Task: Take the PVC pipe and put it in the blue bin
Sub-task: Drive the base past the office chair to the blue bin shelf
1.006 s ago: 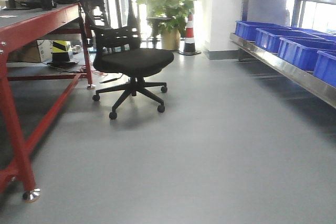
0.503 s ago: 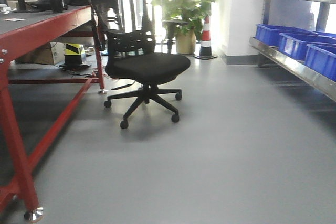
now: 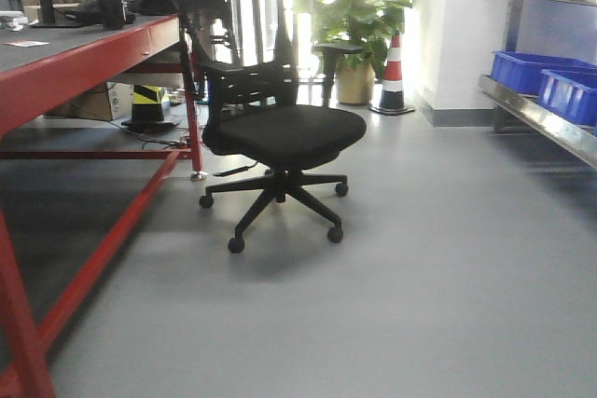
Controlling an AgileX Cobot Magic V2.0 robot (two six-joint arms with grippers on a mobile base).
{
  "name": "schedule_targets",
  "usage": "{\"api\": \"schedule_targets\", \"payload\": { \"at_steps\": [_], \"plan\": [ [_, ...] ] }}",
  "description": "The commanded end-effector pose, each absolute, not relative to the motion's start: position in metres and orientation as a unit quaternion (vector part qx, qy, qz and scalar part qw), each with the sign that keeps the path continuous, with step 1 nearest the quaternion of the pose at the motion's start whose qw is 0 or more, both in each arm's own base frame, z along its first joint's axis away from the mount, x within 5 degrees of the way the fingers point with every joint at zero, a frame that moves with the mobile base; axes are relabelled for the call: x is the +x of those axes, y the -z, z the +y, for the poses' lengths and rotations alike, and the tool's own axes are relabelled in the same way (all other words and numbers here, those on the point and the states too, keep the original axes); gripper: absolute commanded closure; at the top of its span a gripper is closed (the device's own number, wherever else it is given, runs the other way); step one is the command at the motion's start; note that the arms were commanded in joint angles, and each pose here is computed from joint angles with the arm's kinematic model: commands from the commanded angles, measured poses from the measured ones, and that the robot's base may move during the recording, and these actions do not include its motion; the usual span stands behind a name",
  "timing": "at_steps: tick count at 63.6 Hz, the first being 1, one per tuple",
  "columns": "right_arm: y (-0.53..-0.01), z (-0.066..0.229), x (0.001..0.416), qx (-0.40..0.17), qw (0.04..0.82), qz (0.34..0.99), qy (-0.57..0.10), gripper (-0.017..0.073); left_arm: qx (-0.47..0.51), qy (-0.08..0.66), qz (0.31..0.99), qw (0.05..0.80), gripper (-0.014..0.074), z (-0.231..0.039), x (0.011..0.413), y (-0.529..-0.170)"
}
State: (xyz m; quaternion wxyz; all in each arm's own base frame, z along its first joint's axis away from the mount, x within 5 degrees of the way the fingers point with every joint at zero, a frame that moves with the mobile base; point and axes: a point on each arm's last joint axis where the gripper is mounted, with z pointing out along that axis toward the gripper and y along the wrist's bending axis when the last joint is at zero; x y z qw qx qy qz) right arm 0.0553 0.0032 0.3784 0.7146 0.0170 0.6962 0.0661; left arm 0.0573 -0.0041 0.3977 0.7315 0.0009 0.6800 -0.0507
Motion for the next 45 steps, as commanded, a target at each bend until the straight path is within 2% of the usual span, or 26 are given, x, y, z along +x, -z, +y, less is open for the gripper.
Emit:
{"api": "schedule_targets", "payload": {
  "at_steps": [1, 45],
  "plan": [
    [-0.3809, 0.0027, 0.0539, 0.013, 0.725, 0.686, -0.06, 0.0727, 0.002, 0.054, 0.666, 0.744, 0.0704, -0.0043, 0.0551, -0.4015],
    [-0.3809, 0.0027, 0.0539, 0.013, 0.725, 0.686, -0.06, 0.0727, 0.002, 0.054, 0.666, 0.744, 0.0704, -0.0043, 0.0551, -0.4015]
  ]
}}
